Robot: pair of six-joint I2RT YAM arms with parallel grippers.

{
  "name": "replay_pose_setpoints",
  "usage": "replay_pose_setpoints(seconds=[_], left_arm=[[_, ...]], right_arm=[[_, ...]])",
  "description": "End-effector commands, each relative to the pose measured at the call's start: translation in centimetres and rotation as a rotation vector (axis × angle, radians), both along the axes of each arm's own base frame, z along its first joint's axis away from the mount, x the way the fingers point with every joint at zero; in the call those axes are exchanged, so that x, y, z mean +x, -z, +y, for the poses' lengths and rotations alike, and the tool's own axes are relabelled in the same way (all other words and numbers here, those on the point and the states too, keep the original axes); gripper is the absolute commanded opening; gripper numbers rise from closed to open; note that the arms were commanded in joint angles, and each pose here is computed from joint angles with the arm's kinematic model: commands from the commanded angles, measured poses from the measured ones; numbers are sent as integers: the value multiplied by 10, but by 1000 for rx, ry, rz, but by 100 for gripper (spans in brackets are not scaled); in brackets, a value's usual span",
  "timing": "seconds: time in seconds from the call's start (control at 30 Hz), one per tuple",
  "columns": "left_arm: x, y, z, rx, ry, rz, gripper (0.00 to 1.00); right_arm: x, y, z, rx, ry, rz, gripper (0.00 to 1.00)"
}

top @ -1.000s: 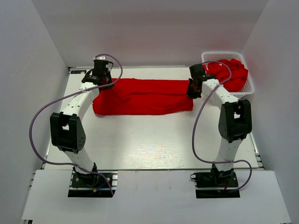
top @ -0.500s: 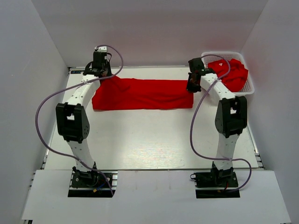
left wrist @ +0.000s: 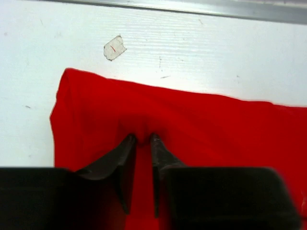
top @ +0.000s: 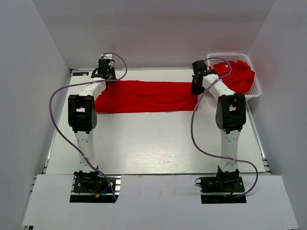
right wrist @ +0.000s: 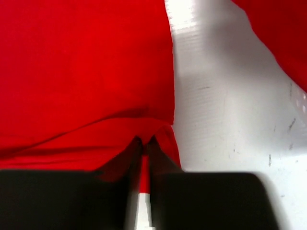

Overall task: Fold and stack the t-shirts
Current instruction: Fold the other side of the tshirt into a rectangle

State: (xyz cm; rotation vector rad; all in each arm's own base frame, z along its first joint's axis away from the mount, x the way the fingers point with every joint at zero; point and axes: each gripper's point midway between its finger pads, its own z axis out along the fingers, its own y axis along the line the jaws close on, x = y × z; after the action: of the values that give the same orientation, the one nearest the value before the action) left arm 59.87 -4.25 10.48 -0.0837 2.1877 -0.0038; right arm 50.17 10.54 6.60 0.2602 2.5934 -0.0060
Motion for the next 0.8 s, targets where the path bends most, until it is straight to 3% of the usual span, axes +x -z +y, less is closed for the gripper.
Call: replay_pose_setpoints(seconds=[0.0,0.03,0.1,0.13,0.17,0.23,0.4,0.77], left_arm=[[24,-44,1,-30,13,-116,34],[25,-42,1,-28,12,-98,50],[24,-43,1,-27,12,-77,62],[20,-51,7,-15,-20,-54,85],[18,-53,10,-5,-33,-43,92],[11,-58,23,15,-82,-18,100],[-10,-102,22,4,-71,-47,100],[-104,-10,-25,-222,8,204,100]], right_arm=[[28,-28,-3,-7,-18,-111,19],[29,-30,0,-1,-32,-116,43],[29,-38,4,4,-65,-125,66],[31,-50,6,14,-79,-149,78],[29,-52,7,12,-91,-148,83],[28,-70,12,23,-125,-182,88],[22,-89,35,96,-246,-218,90],[44,-72,77,168,-369,-243,90]])
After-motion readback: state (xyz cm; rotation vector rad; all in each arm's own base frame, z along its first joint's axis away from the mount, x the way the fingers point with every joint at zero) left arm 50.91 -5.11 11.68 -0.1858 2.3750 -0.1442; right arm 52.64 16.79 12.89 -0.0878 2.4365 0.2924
